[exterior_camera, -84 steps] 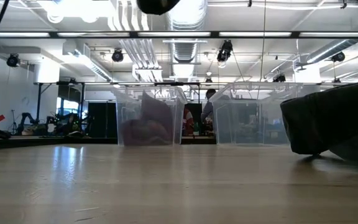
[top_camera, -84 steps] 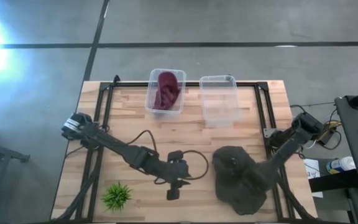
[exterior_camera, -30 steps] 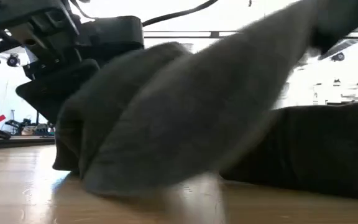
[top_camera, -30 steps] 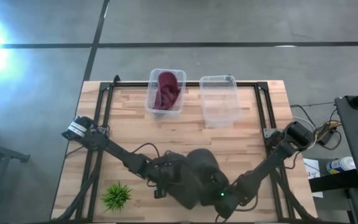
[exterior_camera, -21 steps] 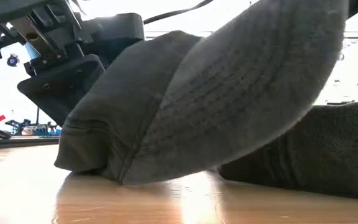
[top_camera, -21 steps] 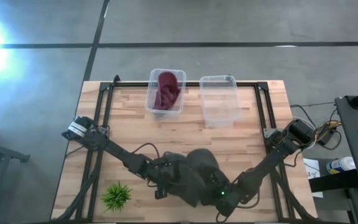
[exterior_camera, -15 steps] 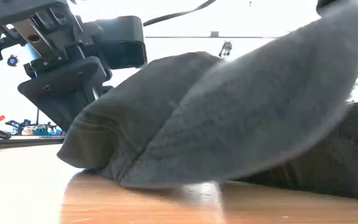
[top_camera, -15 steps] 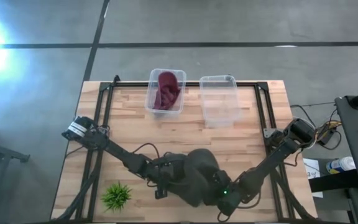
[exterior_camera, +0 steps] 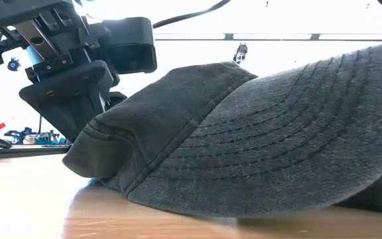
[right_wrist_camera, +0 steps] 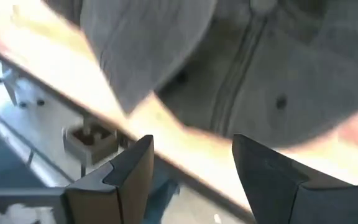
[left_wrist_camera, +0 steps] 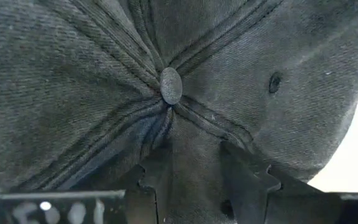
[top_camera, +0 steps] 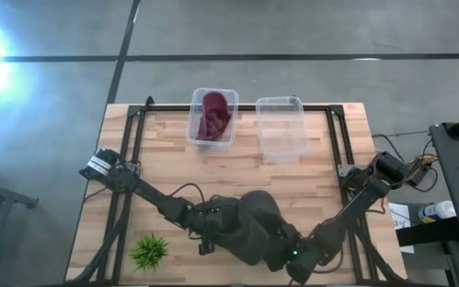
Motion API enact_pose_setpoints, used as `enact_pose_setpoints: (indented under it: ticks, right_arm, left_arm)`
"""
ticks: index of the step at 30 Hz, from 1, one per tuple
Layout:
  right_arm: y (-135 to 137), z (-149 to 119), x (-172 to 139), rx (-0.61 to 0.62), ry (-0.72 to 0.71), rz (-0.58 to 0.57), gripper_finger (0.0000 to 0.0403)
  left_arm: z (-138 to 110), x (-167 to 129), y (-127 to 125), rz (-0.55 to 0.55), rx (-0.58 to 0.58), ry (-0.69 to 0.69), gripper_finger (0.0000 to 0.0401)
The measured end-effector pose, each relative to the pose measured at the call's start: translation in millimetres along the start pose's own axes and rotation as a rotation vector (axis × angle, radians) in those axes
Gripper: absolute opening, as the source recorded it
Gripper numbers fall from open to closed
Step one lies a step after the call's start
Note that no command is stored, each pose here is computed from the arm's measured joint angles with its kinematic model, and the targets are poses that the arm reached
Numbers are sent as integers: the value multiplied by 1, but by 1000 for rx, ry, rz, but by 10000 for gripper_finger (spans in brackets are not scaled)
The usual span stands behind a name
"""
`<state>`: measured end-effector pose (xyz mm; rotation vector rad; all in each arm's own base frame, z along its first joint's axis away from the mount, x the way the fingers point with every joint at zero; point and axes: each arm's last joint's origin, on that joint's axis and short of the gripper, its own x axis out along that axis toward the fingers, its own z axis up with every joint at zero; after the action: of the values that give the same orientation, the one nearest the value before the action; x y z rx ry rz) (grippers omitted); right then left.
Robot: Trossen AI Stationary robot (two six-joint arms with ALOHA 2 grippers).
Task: Pick & Place hat
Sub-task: Put the left black cap into the right transparent bin
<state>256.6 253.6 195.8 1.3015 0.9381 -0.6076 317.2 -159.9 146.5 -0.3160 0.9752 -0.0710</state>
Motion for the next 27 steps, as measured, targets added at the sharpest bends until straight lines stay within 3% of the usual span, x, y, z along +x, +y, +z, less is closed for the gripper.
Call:
enact_pose_setpoints:
  ticks: [4,14,22,27]
  right_arm:
    - [3,5,4,12,-74,43,215]
    - [6,14,10,7,-89,54,215]
    - [8,23,22,17,-83,155,215]
    - [8,28,26,-15,-98,159,215]
  left_arm:
    - [0,0,0,1,-2,0,128]
    - [1,0,0,-4,-8,-5,128]
    - [5,0,-3,-36,-19,-49,128]
    - [7,0,-5,-47,-42,-62,128]
